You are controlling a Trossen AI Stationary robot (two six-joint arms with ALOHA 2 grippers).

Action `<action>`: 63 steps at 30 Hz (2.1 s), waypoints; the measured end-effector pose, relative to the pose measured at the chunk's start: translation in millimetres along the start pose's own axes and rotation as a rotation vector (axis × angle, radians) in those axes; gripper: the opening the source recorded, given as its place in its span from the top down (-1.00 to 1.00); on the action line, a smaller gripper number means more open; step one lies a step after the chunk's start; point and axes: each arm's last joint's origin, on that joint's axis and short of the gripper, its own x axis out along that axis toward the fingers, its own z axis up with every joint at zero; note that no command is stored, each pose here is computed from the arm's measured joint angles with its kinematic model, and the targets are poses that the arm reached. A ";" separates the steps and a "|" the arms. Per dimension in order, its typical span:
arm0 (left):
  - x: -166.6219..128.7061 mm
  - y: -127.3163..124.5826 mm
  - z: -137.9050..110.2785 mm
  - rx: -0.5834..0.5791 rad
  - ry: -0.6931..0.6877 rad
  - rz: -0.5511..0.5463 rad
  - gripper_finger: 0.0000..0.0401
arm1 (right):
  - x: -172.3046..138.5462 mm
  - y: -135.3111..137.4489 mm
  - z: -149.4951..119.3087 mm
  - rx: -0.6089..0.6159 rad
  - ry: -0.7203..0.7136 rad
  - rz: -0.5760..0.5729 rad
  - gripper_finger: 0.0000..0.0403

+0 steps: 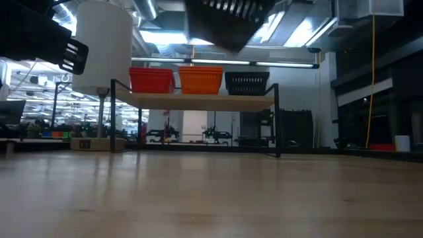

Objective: Stack baskets on shelf by color
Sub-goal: Stack the black bin on the black bin on the shelf

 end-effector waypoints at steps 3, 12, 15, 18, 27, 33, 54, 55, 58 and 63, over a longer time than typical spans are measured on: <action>0.0 0.0 0.0 0.000 0.000 0.000 0.67 | -11.4 -17.9 1.8 -0.025 -0.027 -0.127 0.99; 0.0 0.0 0.0 0.000 0.000 0.000 0.67 | -17.6 -75.3 2.1 -0.122 0.035 -0.292 0.99; 0.0 0.0 0.0 0.000 0.000 -0.001 0.67 | -12.5 -95.5 -2.8 -0.136 0.109 -0.291 0.99; 0.0 0.0 0.0 0.000 0.000 0.000 0.67 | -6.3 -113.7 -8.7 -0.162 0.196 -0.225 0.99; 0.0 0.0 0.0 0.000 0.000 -0.001 0.67 | 18.4 -159.6 -19.2 -0.245 0.355 -0.229 0.99; 0.0 0.0 0.1 0.000 -0.001 -0.001 0.67 | -1.5 -219.7 -35.0 -0.072 0.410 -0.256 0.99; 0.0 0.0 0.0 0.000 0.000 0.000 0.67 | 21.2 -269.8 -83.7 0.102 0.029 -0.112 0.99; 0.0 0.0 0.0 0.000 0.000 0.000 0.67 | 22.4 -271.5 -84.9 0.108 0.030 -0.117 0.99; 0.0 0.0 0.1 0.000 -0.001 0.000 0.67 | 24.2 -278.6 -87.5 0.124 0.034 -0.136 0.99; 0.0 0.0 0.0 0.000 0.000 0.000 0.67 | 27.6 -289.3 -93.9 0.148 0.038 -0.103 0.99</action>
